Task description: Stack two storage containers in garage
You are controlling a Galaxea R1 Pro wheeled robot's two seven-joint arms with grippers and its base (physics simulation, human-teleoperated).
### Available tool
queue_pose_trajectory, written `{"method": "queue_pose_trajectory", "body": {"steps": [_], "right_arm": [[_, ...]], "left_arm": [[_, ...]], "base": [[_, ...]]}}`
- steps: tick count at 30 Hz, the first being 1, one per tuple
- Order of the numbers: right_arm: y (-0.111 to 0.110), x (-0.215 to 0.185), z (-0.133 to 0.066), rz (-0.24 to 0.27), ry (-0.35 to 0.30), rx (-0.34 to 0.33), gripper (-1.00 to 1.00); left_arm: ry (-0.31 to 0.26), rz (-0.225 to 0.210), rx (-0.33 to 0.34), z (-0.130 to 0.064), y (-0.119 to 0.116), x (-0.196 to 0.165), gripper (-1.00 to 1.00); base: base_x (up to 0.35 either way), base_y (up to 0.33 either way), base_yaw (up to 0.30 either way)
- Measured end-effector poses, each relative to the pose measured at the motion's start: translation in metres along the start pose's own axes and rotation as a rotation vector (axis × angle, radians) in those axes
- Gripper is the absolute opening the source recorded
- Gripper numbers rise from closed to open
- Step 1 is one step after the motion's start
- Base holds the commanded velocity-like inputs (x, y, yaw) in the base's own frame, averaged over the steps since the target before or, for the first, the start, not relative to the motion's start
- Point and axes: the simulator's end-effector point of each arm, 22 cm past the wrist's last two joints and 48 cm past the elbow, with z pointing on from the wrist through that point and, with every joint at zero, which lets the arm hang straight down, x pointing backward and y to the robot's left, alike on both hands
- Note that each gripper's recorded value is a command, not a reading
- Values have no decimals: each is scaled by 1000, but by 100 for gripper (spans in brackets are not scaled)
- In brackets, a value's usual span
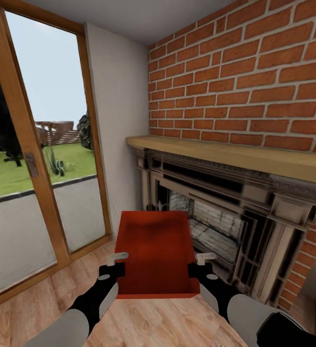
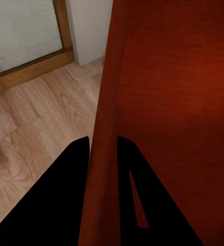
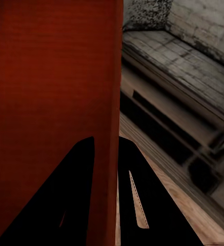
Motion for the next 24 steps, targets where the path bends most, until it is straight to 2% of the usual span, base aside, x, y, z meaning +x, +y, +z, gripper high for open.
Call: {"method": "queue_pose_trajectory", "body": {"steps": [24], "right_arm": [[0,0,0,-1,0,0,-100]], "left_arm": [[0,0,0,0,0,0,-100]], "base": [[0,0,-288]]}}
